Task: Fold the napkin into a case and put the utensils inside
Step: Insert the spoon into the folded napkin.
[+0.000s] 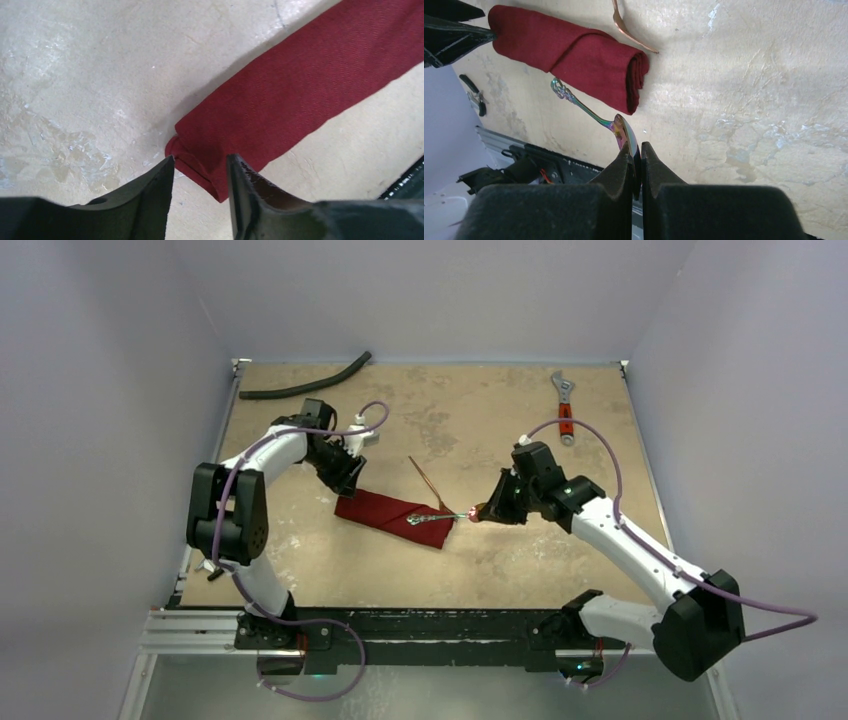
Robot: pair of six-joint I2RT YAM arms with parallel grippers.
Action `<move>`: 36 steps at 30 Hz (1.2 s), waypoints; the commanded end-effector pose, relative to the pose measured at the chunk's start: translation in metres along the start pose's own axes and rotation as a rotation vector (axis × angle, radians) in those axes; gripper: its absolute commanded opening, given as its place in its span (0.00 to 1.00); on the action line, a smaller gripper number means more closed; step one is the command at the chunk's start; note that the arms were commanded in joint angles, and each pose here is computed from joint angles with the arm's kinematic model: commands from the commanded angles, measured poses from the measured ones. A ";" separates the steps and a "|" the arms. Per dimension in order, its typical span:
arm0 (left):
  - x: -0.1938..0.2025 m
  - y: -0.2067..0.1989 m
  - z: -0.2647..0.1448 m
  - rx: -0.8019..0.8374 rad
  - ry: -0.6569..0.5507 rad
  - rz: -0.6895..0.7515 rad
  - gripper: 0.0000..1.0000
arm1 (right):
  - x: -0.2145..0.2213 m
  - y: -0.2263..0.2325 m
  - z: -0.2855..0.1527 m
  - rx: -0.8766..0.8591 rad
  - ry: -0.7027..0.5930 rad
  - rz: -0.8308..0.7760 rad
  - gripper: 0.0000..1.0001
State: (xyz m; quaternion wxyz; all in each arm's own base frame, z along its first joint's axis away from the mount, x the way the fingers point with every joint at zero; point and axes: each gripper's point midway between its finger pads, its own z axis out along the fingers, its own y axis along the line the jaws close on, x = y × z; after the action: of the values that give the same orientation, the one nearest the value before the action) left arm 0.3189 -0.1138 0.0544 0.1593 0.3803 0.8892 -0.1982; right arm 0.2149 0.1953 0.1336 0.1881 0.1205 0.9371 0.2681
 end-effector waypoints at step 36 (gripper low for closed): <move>0.024 0.008 0.030 -0.019 0.012 -0.048 0.11 | 0.019 0.029 0.069 0.064 -0.028 0.224 0.00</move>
State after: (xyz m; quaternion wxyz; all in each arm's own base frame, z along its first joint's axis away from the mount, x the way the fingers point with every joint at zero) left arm 0.3143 -0.1099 0.0239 0.1593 0.3597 0.8996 -0.1897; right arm 0.2191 0.2449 0.0843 0.1484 0.2086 0.9351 0.2449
